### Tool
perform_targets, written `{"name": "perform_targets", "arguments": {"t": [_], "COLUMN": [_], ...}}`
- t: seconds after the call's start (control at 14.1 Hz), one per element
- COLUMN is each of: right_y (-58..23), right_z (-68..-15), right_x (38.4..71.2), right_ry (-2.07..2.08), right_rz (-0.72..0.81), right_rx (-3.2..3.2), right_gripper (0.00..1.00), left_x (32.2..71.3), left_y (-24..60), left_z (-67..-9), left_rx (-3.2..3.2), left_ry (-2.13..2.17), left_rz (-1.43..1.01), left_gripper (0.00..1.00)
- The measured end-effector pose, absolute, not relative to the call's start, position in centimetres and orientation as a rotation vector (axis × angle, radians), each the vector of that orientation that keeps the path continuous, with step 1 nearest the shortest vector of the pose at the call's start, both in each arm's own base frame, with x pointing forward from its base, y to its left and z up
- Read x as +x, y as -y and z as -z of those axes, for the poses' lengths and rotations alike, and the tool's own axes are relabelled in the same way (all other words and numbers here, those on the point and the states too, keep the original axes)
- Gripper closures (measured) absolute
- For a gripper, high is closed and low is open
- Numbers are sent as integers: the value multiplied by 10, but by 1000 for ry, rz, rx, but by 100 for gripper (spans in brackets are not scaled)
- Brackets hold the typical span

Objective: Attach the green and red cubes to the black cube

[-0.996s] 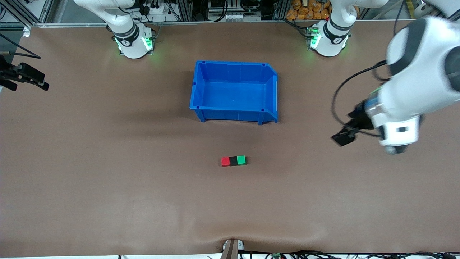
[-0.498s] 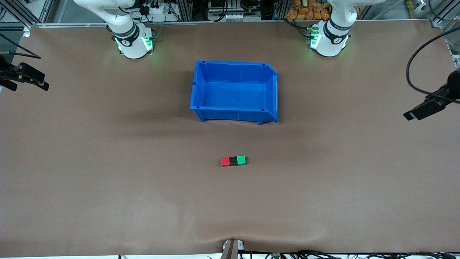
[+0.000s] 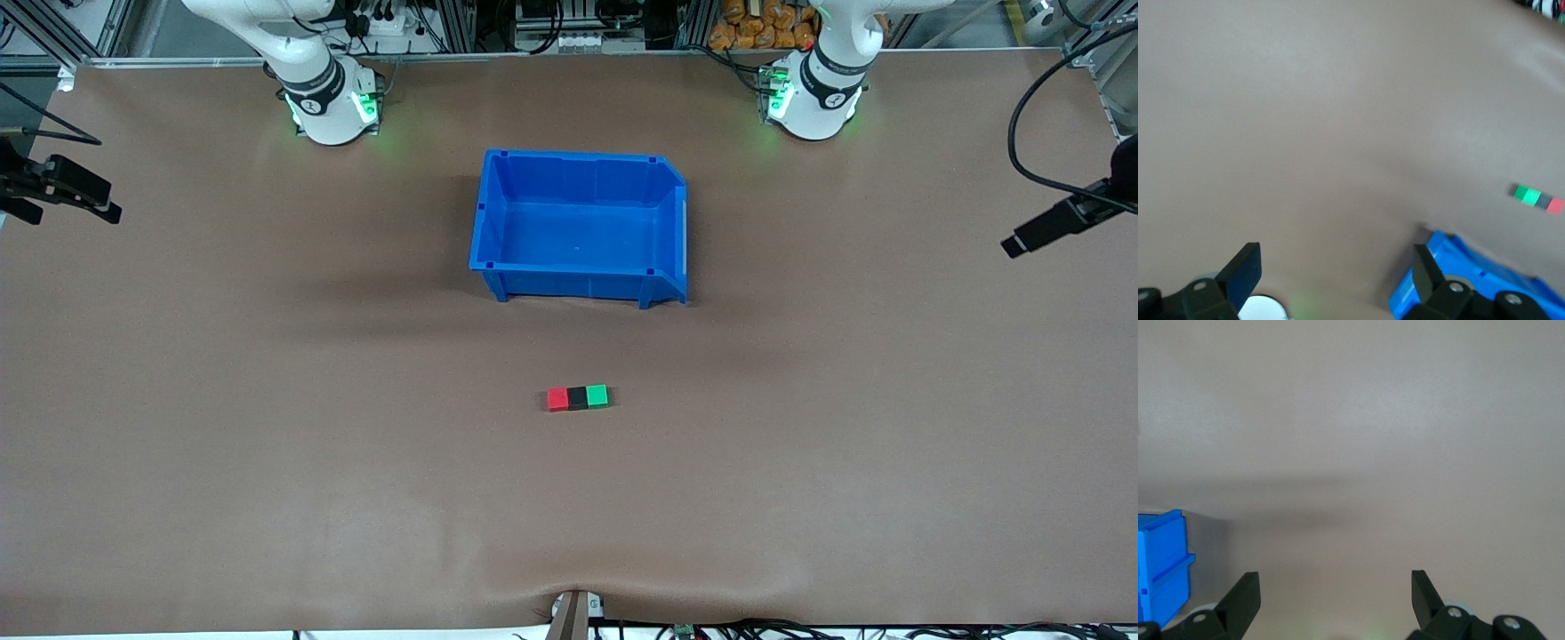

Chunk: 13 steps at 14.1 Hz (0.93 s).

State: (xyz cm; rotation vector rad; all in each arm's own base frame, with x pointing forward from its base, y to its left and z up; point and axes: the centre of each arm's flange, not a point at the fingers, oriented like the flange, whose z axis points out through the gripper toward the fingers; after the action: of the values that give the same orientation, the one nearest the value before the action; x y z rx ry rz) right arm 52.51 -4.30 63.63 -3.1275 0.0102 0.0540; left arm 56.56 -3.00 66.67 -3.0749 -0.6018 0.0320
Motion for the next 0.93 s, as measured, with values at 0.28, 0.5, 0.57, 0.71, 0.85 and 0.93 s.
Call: {"name": "perform_targets", "arguments": {"t": [0.28, 0.5, 0.57, 0.71, 0.85, 0.93], "right_y": [43, 43, 43, 43, 43, 43], "right_z": [-636, -636, -636, -636, -636, -636], "right_x": [525, 525, 525, 525, 525, 525], "right_ry": [-10, -10, -10, -10, -10, -10], "right_rz": [-54, -54, -54, -54, -54, -54], "right_rx": [-3127, -3127, -3127, -3127, -3127, -3127], "right_gripper": [0, 0, 0, 0, 0, 0], "left_x": [540, 524, 519, 512, 510, 510], "left_y": [38, 34, 34, 33, 32, 31], "left_z": [-665, -665, -666, -668, -667, -666], "left_rx": [-3092, -3086, -3084, -3093, -3100, -3102], "left_ry": [488, 471, 458, 375, 288, 263], "left_rz": [-35, -30, -26, -23, -31, -39], "left_gripper": [0, 0, 0, 0, 0, 0]}}
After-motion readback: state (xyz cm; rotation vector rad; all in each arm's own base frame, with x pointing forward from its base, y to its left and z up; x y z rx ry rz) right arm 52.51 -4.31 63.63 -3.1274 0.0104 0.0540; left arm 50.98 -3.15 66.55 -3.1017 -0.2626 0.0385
